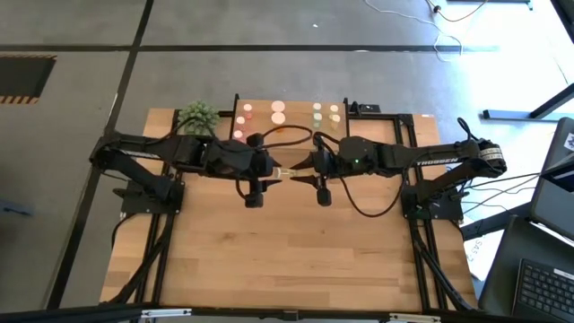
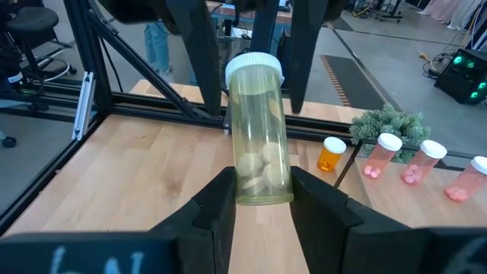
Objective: Pick and place medicine bottles onto shelf by color
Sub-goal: Put the yellow medicine bottle on the shelf, aligned with the other yellow medicine bottle
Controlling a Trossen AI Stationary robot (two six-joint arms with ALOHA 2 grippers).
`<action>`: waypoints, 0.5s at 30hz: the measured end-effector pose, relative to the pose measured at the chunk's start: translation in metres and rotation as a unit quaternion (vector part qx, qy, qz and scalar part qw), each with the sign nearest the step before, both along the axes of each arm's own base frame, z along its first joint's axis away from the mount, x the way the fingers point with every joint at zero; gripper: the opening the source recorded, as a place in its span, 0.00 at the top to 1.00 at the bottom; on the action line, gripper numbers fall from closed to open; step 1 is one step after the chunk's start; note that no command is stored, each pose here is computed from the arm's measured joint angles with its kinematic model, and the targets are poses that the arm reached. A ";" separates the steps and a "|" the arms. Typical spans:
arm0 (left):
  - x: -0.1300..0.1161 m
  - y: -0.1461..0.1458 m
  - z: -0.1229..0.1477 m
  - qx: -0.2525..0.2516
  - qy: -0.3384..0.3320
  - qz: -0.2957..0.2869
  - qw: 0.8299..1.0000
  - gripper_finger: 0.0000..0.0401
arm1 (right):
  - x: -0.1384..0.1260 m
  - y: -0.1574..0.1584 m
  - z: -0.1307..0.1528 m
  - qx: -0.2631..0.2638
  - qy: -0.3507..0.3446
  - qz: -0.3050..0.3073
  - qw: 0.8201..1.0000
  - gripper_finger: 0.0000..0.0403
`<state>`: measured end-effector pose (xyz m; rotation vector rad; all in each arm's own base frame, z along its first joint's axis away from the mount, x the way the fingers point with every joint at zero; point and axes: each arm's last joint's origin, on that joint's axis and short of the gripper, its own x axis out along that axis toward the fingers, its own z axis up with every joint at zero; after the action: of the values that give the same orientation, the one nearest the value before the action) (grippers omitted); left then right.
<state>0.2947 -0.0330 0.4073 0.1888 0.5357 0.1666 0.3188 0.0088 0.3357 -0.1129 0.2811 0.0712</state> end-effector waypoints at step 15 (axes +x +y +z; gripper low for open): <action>0.001 0.000 0.002 0.000 -0.011 0.001 1.000 0.74 | 0.000 0.000 0.000 0.000 0.000 0.000 1.000 0.70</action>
<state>0.2953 -0.0327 0.4096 0.1860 0.5136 0.1704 0.3188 0.0087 0.3357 -0.1120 0.2809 0.0704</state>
